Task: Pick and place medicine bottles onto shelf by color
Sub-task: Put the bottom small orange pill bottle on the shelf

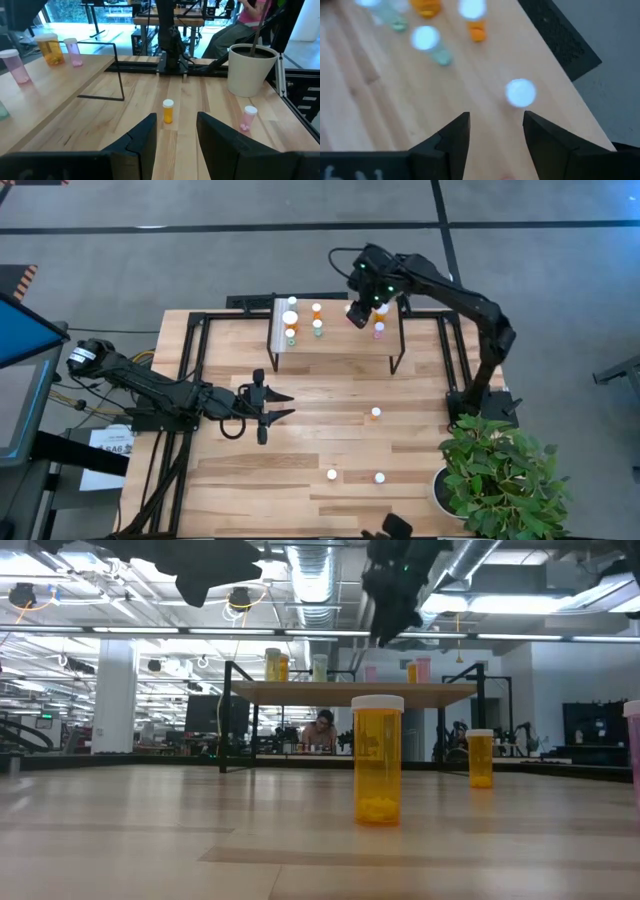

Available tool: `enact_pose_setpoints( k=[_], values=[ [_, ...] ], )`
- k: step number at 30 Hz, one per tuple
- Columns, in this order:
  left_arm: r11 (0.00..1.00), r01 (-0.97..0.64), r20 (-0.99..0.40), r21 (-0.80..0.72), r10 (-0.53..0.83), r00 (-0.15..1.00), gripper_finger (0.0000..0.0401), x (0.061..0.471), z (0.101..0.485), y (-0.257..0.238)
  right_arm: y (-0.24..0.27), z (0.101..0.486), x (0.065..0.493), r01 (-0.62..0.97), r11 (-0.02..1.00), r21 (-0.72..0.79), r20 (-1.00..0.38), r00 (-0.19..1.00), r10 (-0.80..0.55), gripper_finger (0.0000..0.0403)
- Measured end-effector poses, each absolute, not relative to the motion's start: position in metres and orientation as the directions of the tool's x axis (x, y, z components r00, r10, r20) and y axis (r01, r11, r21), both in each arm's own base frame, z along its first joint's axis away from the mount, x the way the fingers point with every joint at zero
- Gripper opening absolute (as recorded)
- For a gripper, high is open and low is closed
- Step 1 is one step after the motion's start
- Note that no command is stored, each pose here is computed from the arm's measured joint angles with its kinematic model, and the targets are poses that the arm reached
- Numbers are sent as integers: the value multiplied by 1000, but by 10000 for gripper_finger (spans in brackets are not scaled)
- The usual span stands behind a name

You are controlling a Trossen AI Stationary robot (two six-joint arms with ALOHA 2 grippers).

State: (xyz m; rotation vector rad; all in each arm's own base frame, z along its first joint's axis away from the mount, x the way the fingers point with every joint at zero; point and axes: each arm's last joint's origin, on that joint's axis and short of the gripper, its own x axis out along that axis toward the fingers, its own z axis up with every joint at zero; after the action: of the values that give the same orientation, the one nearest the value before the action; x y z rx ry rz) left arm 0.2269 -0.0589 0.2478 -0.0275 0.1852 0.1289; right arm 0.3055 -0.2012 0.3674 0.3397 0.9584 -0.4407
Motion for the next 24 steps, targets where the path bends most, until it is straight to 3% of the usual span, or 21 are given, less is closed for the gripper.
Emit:
enact_pose_setpoints(
  k=[10, 17, 24],
  values=[
    [993, -119, -191, -24, 112, 975, 127, 227, 247, -59, -121, 401, 280, 404, 911, 89, -763, 616, -198, 197],
    [993, -114, -191, -35, 105, 976, 127, 227, 247, -59, -53, 380, 260, 314, 946, 84, -679, 713, -177, 196],
    [993, -114, -187, -39, 104, 977, 127, 227, 248, -60, 9, 346, 246, 133, 988, 83, -468, 880, -79, 192]
  ],
)
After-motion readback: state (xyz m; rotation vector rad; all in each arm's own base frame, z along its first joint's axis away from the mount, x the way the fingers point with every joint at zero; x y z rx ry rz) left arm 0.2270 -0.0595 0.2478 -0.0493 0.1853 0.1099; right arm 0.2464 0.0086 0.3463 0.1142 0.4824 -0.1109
